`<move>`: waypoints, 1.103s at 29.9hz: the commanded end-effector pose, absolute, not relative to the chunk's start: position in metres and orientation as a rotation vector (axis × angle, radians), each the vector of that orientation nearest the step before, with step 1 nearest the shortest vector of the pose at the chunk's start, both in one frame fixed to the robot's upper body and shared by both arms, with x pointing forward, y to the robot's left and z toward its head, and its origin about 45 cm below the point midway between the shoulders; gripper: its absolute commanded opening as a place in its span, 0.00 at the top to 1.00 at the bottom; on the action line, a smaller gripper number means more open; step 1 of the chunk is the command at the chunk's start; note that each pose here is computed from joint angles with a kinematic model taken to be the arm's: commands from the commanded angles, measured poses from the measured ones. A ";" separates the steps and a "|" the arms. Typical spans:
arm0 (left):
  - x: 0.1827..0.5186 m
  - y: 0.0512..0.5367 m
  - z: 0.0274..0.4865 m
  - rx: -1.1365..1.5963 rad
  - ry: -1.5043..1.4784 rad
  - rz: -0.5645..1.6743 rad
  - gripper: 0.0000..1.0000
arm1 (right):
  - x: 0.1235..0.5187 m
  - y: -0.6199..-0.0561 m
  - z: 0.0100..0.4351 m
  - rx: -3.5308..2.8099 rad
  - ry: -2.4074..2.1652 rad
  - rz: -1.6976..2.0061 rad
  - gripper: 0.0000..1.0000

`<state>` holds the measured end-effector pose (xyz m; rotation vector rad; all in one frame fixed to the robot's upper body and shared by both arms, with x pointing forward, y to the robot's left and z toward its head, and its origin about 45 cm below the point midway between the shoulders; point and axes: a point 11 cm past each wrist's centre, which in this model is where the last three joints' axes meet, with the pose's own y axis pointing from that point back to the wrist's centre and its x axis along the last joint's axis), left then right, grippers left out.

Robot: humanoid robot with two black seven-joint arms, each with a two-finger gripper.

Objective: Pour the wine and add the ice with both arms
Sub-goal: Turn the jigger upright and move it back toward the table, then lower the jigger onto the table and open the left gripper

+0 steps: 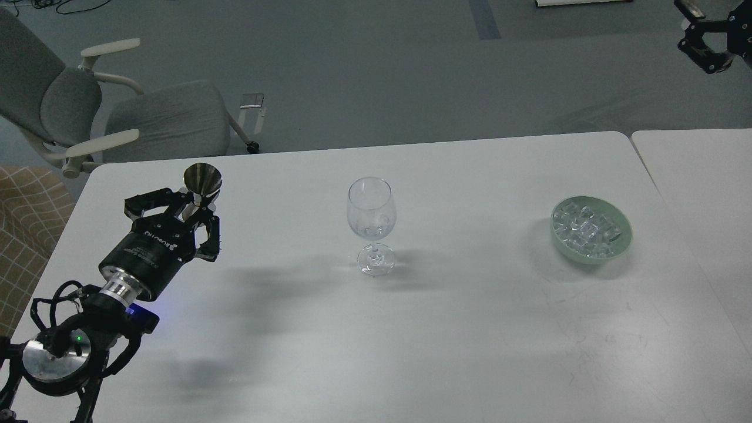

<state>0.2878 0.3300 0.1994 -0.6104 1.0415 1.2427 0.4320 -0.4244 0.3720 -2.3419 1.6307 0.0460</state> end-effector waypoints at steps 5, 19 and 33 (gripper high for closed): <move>0.280 0.349 0.152 -0.616 1.093 1.303 1.00 | 0.432 -0.425 0.372 -2.342 1.633 0.046 0.00; 0.274 0.372 0.119 -0.629 1.126 1.405 0.89 | 0.431 -0.426 0.371 -2.343 1.635 0.045 0.00; 0.275 0.374 0.118 -0.631 1.124 1.414 0.73 | 0.432 -0.425 0.371 -2.342 1.634 0.048 0.00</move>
